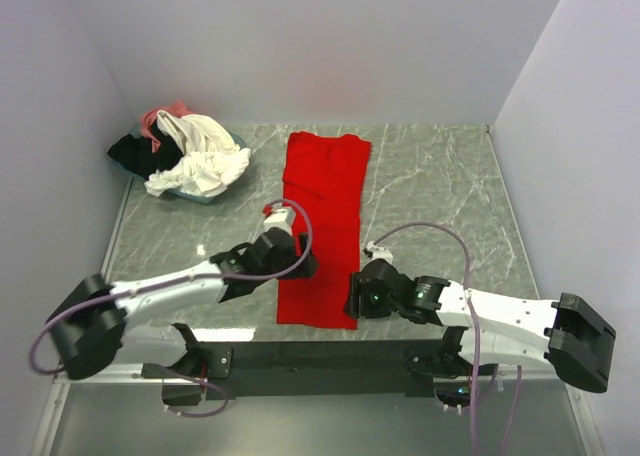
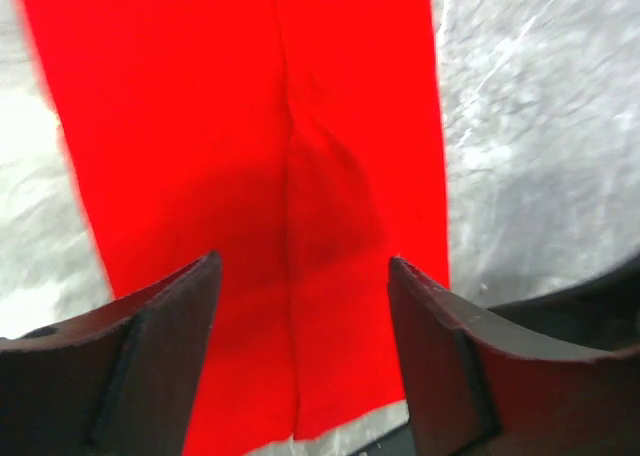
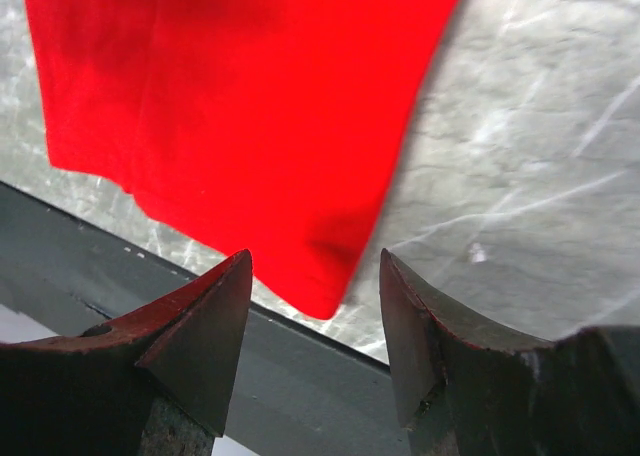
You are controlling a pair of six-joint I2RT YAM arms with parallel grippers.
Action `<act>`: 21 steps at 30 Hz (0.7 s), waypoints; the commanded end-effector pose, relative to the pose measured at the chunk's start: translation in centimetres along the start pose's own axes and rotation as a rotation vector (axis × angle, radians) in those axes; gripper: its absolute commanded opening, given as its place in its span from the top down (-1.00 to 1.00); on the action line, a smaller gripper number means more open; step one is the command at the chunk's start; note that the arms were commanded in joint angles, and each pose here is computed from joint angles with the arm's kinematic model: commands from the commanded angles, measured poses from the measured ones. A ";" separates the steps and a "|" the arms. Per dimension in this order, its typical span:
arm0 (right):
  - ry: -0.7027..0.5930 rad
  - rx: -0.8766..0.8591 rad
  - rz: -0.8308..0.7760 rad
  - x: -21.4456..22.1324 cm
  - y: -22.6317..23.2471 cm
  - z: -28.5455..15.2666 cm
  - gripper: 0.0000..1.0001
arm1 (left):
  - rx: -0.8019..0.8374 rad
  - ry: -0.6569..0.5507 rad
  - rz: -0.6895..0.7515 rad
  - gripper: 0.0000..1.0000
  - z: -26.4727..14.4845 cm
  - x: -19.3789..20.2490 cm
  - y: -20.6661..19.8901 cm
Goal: Fold and stack the t-shirts
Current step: Fold the tshirt
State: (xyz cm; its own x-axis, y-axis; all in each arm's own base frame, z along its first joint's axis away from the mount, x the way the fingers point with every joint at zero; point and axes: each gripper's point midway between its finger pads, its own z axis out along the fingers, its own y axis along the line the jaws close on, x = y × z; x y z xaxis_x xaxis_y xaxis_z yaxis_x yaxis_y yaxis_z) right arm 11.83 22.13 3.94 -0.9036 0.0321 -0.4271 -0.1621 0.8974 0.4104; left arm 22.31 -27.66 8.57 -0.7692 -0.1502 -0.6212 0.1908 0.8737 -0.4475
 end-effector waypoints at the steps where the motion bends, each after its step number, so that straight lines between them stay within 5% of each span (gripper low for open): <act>1: -0.013 -0.024 0.029 0.2 0.8 0.5 -0.22 | 0.002 -0.112 -0.115 -0.50 -2.5 -1.2 0.1; 7: -0.012 0.007 0.004 0.3 1.3 0.5 -0.22 | 0.002 -0.104 -0.161 -0.47 -5.2 1.4 2.4; 15: 0.003 0.028 0.011 1.2 1.6 0.7 -0.22 | -0.040 0.021 -0.163 -0.15 -5.2 5.7 5.0; 21: 0.011 0.057 -0.012 1.8 2.2 0.6 -0.22 | -0.102 0.071 -0.159 -0.08 -5.6 7.7 6.4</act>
State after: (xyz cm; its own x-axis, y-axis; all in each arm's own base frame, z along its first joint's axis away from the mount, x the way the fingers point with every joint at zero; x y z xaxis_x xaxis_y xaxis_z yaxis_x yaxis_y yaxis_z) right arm 9.39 23.39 2.39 -0.9204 -0.0159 -0.3907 -0.1682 0.9182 0.3587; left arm 14.92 -20.96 4.88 -0.8145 -0.2551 -0.5211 0.0276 0.8801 -0.4740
